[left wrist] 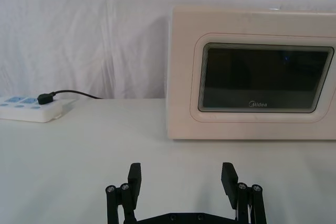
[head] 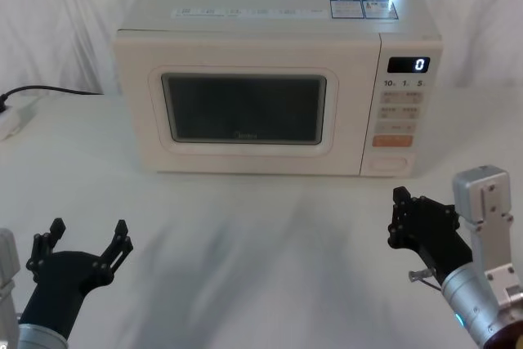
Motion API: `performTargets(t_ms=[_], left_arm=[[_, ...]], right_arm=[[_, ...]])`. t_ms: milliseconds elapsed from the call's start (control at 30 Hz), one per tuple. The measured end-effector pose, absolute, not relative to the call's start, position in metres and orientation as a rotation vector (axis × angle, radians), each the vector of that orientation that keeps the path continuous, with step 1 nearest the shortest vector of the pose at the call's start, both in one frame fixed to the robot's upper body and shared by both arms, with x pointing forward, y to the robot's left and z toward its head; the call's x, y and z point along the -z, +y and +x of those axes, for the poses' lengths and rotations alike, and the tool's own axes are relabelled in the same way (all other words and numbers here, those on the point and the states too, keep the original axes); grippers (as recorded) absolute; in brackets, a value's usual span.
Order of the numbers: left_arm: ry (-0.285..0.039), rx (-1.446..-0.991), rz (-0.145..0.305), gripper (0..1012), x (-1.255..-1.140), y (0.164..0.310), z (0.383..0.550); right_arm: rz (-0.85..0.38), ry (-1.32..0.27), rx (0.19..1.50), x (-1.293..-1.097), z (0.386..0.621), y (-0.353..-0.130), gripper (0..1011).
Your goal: Press the button to open the microwave door with one hand; close the microwave door with the other hand.
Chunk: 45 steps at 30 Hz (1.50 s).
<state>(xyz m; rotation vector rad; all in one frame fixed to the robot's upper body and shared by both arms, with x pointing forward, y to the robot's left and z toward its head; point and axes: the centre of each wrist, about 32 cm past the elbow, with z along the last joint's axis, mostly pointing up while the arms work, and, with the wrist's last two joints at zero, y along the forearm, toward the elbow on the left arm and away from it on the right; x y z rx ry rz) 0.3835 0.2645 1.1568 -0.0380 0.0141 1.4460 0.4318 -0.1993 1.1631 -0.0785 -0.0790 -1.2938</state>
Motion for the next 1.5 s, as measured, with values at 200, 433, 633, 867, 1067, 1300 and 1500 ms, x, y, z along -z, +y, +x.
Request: performTargets(t_ms=[200,433,633,867,1067,1300,1500], left_arm=[[0.014,-1.446,-0.038,1001,-1.157,0.265,0.384],[0.014,-1.446,-0.038,1001,-1.157,0.265,0.384],[0.014,-1.446,-0.038,1001,-1.157,0.265,0.384],[0.014,-1.446,-0.038,1001,-1.157,0.265,0.384],[0.014,-1.446,-0.038,1001,-1.157,0.265,0.384],[0.014,-1.446,-0.038,1001,-1.157,0.265,0.384],[0.014,-1.446,-0.038,1001,-1.157,0.265,0.384]], right_arm=[[-0.102,-0.065,1.288,-1.161,0.445,-0.200,0],[-0.118,-0.047,1.286,-1.159,0.461,-0.199,0],[-0.134,-0.031,1.292,-1.158,0.473,-0.196,0],[-0.157,-0.023,1.295,-1.155,0.486,-0.196,0],[-0.171,-0.021,1.297,-1.153,0.495,-0.197,0],[-0.187,-0.020,1.295,-1.152,0.505,-0.199,0],[-0.195,-0.020,1.298,-1.151,0.512,-0.200,0]])
